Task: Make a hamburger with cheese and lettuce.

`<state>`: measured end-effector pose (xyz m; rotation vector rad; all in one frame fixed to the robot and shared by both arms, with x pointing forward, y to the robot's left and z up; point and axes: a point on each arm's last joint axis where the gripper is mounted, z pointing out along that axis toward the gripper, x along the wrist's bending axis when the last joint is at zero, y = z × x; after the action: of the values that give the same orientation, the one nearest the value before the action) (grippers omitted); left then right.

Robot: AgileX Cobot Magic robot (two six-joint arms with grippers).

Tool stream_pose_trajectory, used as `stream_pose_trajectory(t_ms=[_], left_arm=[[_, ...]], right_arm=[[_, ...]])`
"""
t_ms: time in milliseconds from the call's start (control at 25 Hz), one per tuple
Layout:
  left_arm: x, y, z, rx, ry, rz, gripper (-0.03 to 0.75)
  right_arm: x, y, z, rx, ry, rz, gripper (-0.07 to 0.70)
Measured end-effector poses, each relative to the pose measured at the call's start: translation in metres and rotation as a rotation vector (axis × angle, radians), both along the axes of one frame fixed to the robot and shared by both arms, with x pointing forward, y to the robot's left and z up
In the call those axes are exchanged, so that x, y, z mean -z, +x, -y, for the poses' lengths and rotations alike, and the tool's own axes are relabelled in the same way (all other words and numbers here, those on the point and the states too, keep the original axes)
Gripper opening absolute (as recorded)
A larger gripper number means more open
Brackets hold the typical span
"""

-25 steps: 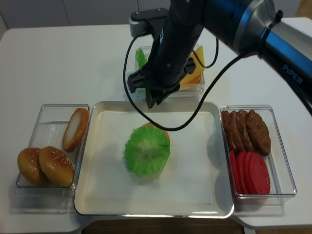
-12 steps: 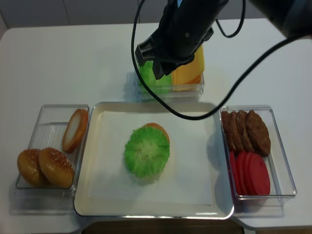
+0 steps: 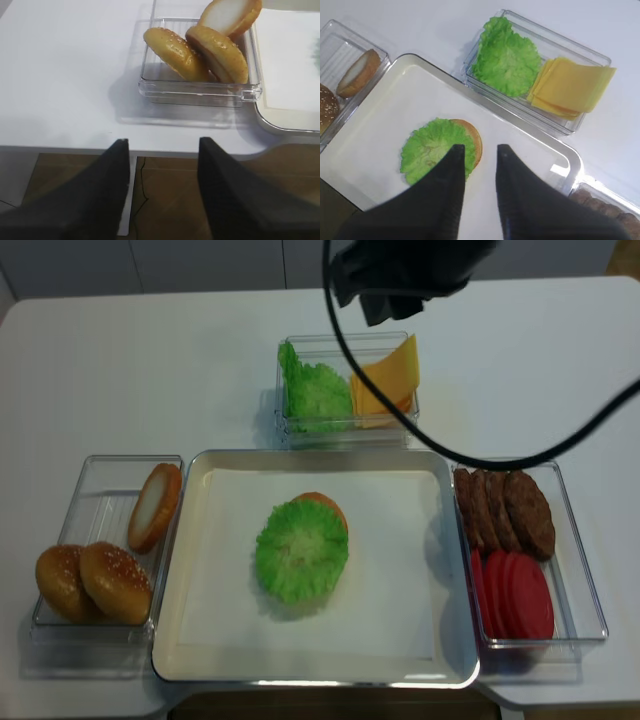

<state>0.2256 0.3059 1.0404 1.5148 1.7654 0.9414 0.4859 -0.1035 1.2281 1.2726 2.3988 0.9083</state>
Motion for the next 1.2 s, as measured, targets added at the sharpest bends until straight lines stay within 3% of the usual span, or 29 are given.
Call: stream_pose_trajectory(t_ms=[240, 400, 800, 1200], left_arm=[[0.0, 0.0, 0.0, 0.0, 0.0, 0.0, 0.336], [0.0, 0.0, 0.0, 0.0, 0.0, 0.0, 0.336], [0.0, 0.0, 0.0, 0.0, 0.0, 0.0, 0.336], [0.0, 0.0, 0.0, 0.0, 0.0, 0.0, 0.336]], right_arm=[[-0.028, -0.023, 0.023, 0.019, 0.029, 0.096, 0.182], [-0.042, -0.039, 0.041, 0.07, 0.041, 0.15, 0.182], [-0.037, -0.09, 0.098, 0.198, -0.003, 0.218, 0.182], [-0.021, -0.156, 0.151, 0.211, 0.048, 0.274, 0.182]])
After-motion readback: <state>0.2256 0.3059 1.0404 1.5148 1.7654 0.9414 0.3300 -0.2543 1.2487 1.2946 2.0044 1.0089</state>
